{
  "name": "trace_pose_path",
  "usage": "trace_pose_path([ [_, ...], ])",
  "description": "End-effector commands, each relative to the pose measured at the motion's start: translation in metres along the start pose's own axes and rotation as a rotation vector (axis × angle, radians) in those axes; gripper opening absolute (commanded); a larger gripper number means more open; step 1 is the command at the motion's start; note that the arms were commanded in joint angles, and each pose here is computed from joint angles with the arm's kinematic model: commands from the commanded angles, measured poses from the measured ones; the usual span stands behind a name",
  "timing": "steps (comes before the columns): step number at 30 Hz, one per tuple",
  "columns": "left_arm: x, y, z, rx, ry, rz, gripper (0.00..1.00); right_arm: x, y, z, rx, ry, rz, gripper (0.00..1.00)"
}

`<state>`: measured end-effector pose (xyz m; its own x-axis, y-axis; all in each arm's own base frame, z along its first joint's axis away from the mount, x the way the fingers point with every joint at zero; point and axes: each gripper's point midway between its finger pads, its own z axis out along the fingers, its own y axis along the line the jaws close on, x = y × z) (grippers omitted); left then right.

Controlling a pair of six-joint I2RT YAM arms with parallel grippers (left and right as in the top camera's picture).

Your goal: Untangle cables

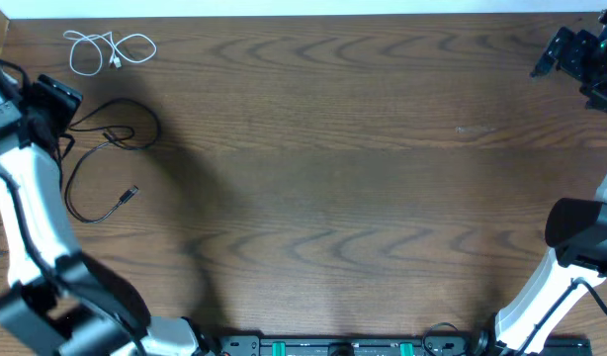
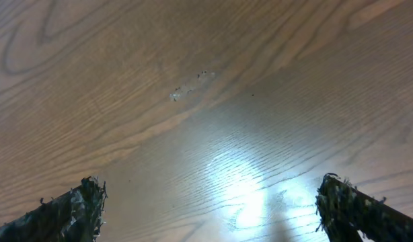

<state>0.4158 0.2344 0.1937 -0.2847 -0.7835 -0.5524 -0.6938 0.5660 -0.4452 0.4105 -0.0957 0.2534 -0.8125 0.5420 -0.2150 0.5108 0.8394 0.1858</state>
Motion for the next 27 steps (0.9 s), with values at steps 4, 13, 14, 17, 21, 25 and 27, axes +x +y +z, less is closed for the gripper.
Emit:
trace_pose_path([
  [4, 0.025, 0.035, 0.062, -0.096, 0.078, -0.058, 0.75, 0.001, 0.003, -0.016, -0.016, -0.04, -0.004, 0.99],
  [13, 0.044, 0.041, 0.093, -0.076, 0.141, -0.068, 0.75, 0.001, 0.003, -0.016, -0.016, -0.04, -0.004, 0.99],
  [14, 0.045, 0.041, 0.093, -0.078, 0.145, -0.068, 0.68, 0.001, 0.003, -0.016, -0.016, -0.04, -0.004, 0.99],
  [17, 0.047, 0.044, 0.093, -0.086, 0.154, -0.027, 0.34, 0.001, 0.003, -0.016, -0.016, -0.04, -0.004, 0.99],
  [21, 0.058, 0.054, 0.089, -0.125, 0.203, -0.034, 0.08, 0.001, 0.003, -0.016, -0.016, -0.04, -0.005, 0.99],
  [25, 0.07, 0.07, 0.08, -0.175, 0.266, -0.062, 0.07, 0.001, 0.003, -0.016, -0.016, -0.04, -0.004, 0.99],
  [27, 0.073, 0.077, 0.071, -0.199, 0.292, -0.078, 0.08, 0.001, 0.003, -0.016, -0.016, -0.04, -0.004, 0.99],
])
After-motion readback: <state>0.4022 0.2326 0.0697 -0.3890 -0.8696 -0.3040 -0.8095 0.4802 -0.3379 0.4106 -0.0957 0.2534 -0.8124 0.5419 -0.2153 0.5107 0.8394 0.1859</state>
